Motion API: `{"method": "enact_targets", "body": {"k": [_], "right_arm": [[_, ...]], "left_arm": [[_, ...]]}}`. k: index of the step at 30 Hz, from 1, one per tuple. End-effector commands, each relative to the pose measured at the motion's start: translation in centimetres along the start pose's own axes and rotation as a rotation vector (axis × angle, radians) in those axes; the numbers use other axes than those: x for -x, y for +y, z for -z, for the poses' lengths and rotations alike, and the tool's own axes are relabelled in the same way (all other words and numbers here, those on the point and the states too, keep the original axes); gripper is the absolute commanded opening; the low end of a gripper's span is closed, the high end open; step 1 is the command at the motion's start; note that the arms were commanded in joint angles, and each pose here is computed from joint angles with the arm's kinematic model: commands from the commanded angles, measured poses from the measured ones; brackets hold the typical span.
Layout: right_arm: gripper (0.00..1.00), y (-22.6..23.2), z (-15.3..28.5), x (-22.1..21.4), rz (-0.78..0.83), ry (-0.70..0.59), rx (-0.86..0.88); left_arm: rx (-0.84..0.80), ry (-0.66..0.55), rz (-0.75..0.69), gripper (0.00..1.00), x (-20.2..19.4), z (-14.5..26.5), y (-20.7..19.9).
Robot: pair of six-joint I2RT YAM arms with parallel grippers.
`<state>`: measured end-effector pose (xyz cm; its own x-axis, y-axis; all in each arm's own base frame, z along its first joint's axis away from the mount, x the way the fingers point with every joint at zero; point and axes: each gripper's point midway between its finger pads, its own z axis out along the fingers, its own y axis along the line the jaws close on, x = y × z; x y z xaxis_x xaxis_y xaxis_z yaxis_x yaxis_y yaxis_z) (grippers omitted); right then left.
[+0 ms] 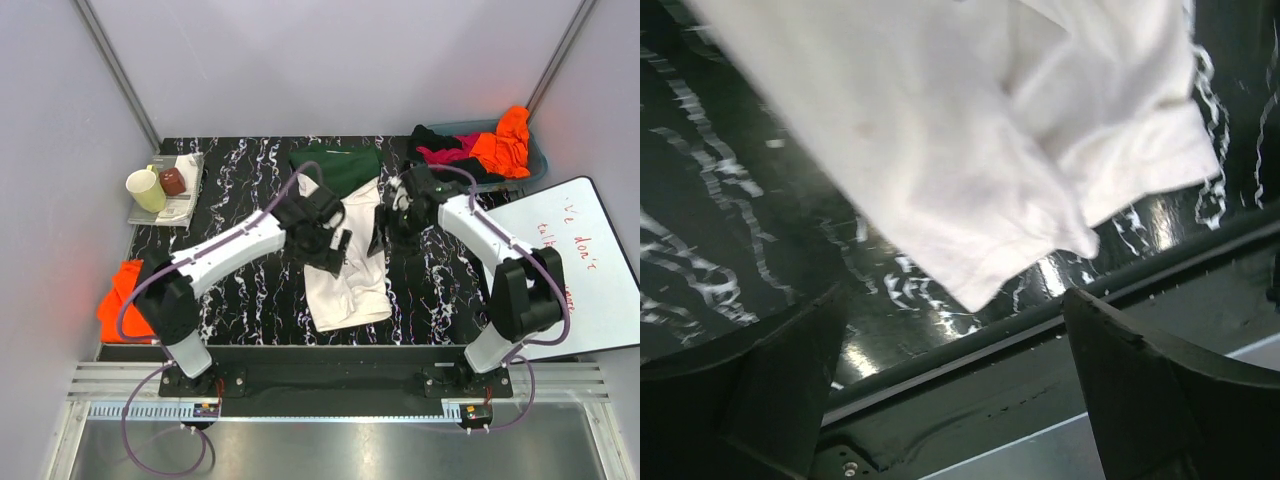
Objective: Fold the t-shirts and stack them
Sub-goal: Fold the tshirt
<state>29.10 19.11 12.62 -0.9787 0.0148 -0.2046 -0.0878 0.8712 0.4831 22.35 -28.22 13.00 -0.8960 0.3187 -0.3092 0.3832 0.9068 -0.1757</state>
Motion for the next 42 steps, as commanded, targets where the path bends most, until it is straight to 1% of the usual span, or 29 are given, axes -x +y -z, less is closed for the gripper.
{"method": "enact_targets", "body": {"k": [1, 2, 3, 5, 6, 8, 9, 11, 13, 16, 21, 30, 36, 42], "right_arm": [[0.77, 4.6, 1.4, -4.0, 0.089, 0.022, 0.136], [0.79, 5.4, 0.9, -5.0, 0.111, 0.037, 0.147], [0.8, 5.4, 0.5, -6.0, 0.094, 0.058, 0.151], [0.79, 5.9, -0.1, -6.7, 0.095, 0.06, 0.167], [0.76, 6.2, -0.4, -7.3, 0.09, 0.073, 0.173], [0.74, 6.0, -1.1, -8.0, 0.083, 0.087, 0.171], [0.72, 5.8, -1.8, -8.9, 0.072, 0.115, 0.168], [0.66, 5.8, -2.4, -9.6, 0.067, 0.137, 0.171], [0.64, 5.7, -3.4, -10.8, 0.063, 0.176, 0.169], [0.62, 6.2, -4.1, -11.9, 0.061, 0.206, 0.182], [0.6, 6.7, -5.3, -12.2, 0.068, 0.223, 0.179], [0.57, 6.6, -7.6, -12.1, 0.089, 0.247, 0.146], [0.53, 6.0, -8.0, -12.3, 0.107, 0.249, 0.111], [0.53, 5.6, -7.7, -11.6, 0.122, 0.221, 0.068]], "left_arm": [[0.005, -0.167, 0.164, 0.97, 3.6, 5.1, 3.8], [0.017, -0.181, 0.201, 0.99, 4.1, 5.5, 5.3], [0.018, -0.2, 0.214, 0.99, 4.2, 6.2, 5.9], [0.04, -0.204, 0.251, 0.99, 4.0, 6.5, 7.8], [0.044, -0.211, 0.26, 0.99, 3.8, 6.9, 8.3], [0.064, -0.203, 0.28, 0.99, 3.1, 7.0, 9.5], [0.07, -0.211, 0.284, 0.99, 2.9, 7.3, 9.8], [0.083, -0.201, 0.301, 0.99, 2.2, 7.1, 10.5], [0.094, -0.2, 0.313, 0.99, 1.6, 7.1, 11.0], [0.103, -0.196, 0.326, 0.99, 0.9, 7.0, 11.3], [0.124, -0.18, 0.334, 0.99, -0.1, 6.7, 11.8], [0.128, -0.198, 0.317, 0.99, -0.1, 7.3, 12.0], [0.117, -0.206, 0.308, 0.99, -0.2, 7.7, 11.9], [0.101, -0.2, 0.297, 0.99, -0.5, 7.8, 11.7]]}}
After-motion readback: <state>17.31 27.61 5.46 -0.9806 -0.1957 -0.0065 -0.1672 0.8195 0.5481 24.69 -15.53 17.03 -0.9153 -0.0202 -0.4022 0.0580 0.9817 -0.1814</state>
